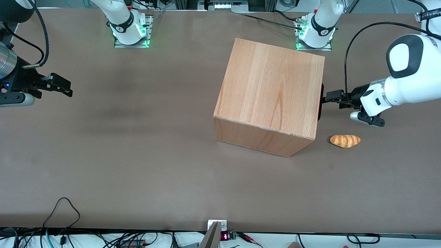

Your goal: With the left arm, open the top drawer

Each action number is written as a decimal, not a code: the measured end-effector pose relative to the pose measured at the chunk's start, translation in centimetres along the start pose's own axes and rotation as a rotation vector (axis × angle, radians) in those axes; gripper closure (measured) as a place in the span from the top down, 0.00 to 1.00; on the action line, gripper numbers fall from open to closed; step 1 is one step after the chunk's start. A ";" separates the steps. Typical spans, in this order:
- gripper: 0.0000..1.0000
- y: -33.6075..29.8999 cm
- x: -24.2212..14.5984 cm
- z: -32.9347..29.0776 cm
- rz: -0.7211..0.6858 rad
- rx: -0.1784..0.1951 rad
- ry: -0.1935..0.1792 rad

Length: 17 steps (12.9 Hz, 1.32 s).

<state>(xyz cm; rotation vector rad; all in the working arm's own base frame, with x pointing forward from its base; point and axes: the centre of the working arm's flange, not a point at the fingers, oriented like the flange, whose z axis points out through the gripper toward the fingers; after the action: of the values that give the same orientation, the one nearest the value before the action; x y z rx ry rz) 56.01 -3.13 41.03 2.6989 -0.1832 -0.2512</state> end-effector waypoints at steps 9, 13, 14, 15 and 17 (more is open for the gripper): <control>1.00 -0.5 1.0 1.8 0.048 -0.011 0.001; 1.00 -0.8 1.4 2.4 0.049 -0.008 0.005; 1.00 -0.8 1.4 2.5 0.049 -0.008 0.006; 1.00 -0.8 1.5 2.6 0.049 -0.008 0.006; 1.00 -0.8 1.7 2.9 0.051 -0.007 0.006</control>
<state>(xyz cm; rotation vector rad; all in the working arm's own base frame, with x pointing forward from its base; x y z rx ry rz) 57.14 -3.87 37.85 2.6842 -0.2480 -0.2279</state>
